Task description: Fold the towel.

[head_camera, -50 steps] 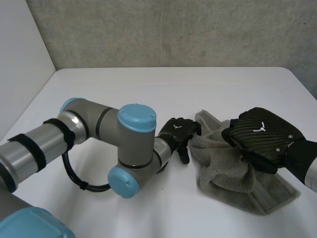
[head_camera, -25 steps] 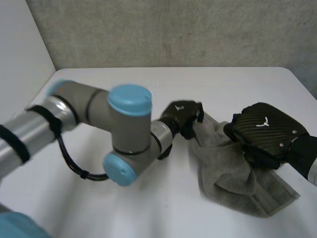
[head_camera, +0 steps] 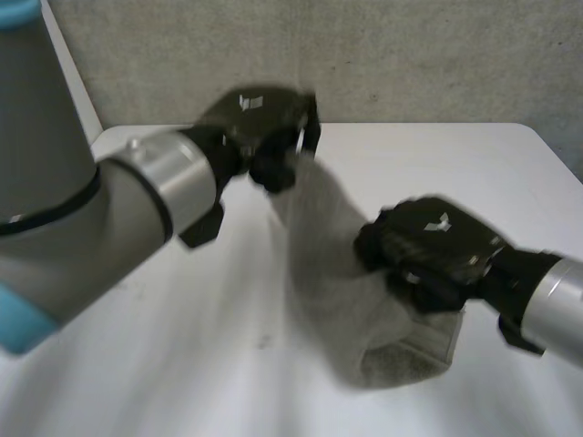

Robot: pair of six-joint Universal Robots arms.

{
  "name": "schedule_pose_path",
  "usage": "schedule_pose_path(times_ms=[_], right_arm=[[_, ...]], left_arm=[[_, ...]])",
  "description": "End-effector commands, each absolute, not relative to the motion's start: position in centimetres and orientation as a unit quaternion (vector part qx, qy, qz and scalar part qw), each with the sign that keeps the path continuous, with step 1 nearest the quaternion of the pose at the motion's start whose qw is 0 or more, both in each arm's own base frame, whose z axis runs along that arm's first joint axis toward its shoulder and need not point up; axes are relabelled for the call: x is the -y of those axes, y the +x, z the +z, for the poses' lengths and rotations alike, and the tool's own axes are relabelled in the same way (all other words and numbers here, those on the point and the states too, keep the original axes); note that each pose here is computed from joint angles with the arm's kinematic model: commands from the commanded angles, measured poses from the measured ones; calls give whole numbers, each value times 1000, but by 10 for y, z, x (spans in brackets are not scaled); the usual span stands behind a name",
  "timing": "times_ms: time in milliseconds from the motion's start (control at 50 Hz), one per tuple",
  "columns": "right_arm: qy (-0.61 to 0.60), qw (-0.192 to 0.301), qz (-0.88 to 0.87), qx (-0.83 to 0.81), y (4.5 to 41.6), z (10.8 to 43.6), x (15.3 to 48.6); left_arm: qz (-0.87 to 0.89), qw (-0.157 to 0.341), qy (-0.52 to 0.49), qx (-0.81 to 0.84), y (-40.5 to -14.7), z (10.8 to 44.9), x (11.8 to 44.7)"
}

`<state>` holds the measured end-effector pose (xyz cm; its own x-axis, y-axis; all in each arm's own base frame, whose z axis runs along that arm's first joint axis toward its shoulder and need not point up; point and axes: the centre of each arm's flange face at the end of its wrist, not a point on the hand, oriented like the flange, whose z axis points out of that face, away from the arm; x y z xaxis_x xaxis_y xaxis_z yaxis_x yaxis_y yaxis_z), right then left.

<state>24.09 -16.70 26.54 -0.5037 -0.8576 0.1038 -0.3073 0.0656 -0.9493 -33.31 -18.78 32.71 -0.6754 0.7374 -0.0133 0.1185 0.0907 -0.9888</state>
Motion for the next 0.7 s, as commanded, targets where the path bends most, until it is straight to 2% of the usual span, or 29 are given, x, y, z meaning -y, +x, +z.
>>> schedule_pose_path(times_ms=[20, 120, 300, 400, 480, 600, 700], right_arm=[[-477, 266, -406, -733, 244, 241, 148], [-520, 246, -395, -716, 242, 246, 146], [-455, 236, -477, -714, 243, 273, 193], [-437, 242, -481, -720, 250, 275, 218], [-439, 254, -470, -722, 266, 266, 242], [-476, 280, -421, -719, 301, 237, 251], [-510, 282, -405, -704, 322, 217, 256]], left_arm=[[501, 194, -385, 750, -308, 269, 153], [470, 191, -395, 766, -298, 247, 136], [464, 187, -392, 772, -282, 228, 121], [466, 185, -390, 773, -276, 224, 116], [469, 185, -388, 772, -272, 222, 112], [470, 185, -386, 772, -268, 223, 107], [470, 185, -386, 772, -266, 223, 105]])
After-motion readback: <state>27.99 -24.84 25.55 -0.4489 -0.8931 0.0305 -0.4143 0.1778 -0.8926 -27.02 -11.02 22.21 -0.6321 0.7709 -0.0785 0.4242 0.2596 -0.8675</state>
